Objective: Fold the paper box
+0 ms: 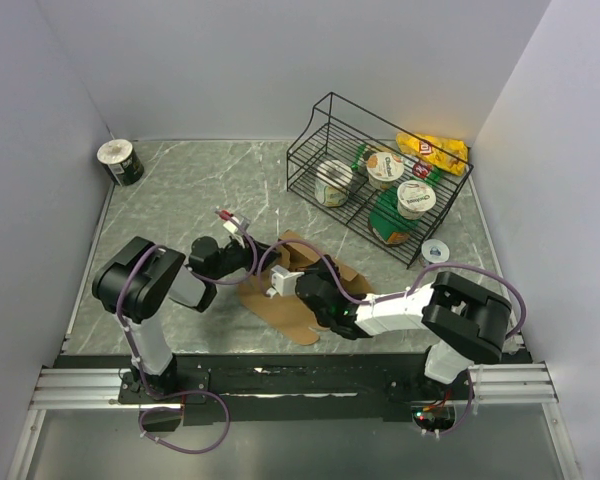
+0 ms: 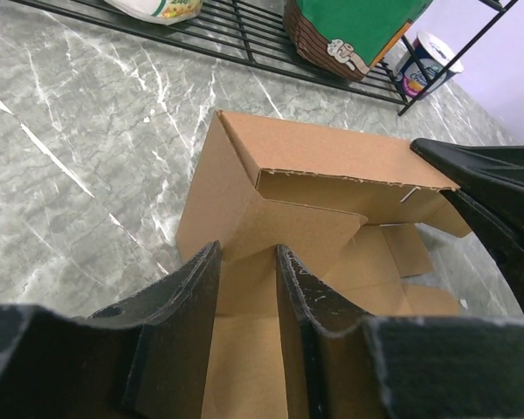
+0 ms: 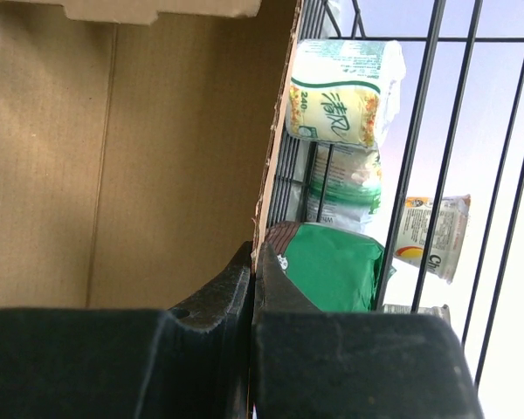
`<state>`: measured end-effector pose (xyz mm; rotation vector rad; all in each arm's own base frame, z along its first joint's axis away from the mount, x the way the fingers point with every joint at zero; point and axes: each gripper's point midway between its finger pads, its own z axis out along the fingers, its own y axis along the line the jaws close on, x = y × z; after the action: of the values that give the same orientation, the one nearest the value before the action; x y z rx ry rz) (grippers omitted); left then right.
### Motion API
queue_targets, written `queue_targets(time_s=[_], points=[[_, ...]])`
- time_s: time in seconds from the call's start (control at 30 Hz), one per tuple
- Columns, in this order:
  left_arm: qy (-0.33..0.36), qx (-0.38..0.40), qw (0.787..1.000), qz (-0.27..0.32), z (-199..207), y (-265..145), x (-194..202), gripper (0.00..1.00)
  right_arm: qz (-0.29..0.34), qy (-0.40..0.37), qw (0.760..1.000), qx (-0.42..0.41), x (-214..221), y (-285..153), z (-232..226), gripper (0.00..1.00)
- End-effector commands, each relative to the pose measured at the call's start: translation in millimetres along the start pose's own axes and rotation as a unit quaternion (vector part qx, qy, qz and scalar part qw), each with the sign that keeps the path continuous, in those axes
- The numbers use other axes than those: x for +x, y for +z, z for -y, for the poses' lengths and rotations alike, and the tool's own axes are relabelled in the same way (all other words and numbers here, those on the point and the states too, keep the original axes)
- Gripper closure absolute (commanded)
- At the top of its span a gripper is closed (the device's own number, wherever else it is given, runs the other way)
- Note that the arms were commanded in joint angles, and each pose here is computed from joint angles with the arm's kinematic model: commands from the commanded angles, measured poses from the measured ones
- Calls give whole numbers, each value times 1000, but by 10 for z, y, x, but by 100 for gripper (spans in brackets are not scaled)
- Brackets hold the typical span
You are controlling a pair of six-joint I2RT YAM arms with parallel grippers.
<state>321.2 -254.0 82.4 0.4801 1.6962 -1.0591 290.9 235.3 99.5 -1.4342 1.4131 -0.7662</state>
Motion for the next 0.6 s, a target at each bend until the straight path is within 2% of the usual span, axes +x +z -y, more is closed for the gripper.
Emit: queue_targets(time_s=[0.0,0.23,0.4,0.43,0.57], points=[[55,20,997,59,143,55,-291,62,19,-26,999,-31,-144,21,-162,100],[85,-55,992,71,-27,73,-279,55,12,-34,999,-17,-100,24,-185,100],[88,-63,991,76,-40,96,-261,48,11,-23,999,-24,-98,23,-194,100],[89,-62,991,78,-34,103,-260,43,14,-18,999,-25,-119,16,-193,100],[92,-56,990,94,8,136,-285,43,18,-7,999,-36,-127,-3,-217,100]])
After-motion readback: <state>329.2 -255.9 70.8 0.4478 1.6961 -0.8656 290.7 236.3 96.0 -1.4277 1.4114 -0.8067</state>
